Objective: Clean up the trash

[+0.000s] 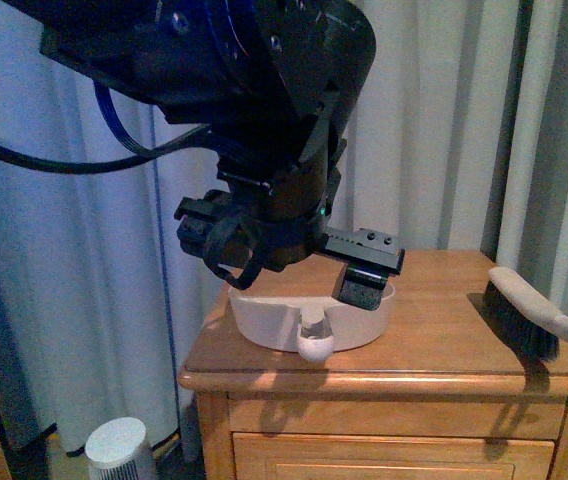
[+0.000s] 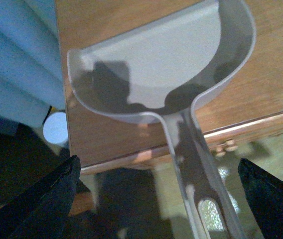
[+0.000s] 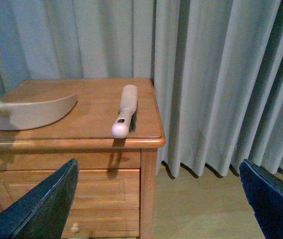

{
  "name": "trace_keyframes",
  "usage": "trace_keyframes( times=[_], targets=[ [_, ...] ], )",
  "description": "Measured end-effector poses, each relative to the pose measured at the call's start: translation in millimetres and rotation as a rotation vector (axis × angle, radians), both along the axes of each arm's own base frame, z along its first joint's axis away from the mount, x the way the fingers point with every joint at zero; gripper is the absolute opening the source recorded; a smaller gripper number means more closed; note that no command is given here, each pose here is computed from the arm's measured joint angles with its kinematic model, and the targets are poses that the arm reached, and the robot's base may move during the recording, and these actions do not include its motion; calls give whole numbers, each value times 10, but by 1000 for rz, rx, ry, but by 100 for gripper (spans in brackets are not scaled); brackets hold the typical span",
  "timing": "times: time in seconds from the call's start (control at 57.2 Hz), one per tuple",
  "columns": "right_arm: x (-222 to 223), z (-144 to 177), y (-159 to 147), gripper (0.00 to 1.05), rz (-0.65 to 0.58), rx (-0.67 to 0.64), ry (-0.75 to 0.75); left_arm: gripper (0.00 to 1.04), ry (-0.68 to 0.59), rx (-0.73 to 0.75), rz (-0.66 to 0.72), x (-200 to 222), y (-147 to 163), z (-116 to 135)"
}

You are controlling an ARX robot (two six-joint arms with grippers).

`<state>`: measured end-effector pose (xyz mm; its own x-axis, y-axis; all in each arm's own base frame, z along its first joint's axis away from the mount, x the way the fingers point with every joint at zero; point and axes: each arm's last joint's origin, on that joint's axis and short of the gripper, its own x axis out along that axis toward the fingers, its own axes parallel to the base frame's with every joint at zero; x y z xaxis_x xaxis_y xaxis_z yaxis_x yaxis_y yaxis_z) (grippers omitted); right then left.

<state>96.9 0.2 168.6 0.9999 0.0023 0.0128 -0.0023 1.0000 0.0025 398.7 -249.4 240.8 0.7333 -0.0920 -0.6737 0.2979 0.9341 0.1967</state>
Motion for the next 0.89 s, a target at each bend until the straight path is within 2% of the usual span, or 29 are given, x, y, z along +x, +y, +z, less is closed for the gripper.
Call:
trace_keyframes(
  times=[0.245,0.507,0.891],
  targets=[
    [0,0,0,97,0,0,0,97,55,4,49,139,-91,-197],
    [0,0,0,97,0,0,0,97,95,46,81,238,-59,-439],
    [0,0,0,97,0,0,0,97,102,54,90,292,-43,-513]
  ],
)
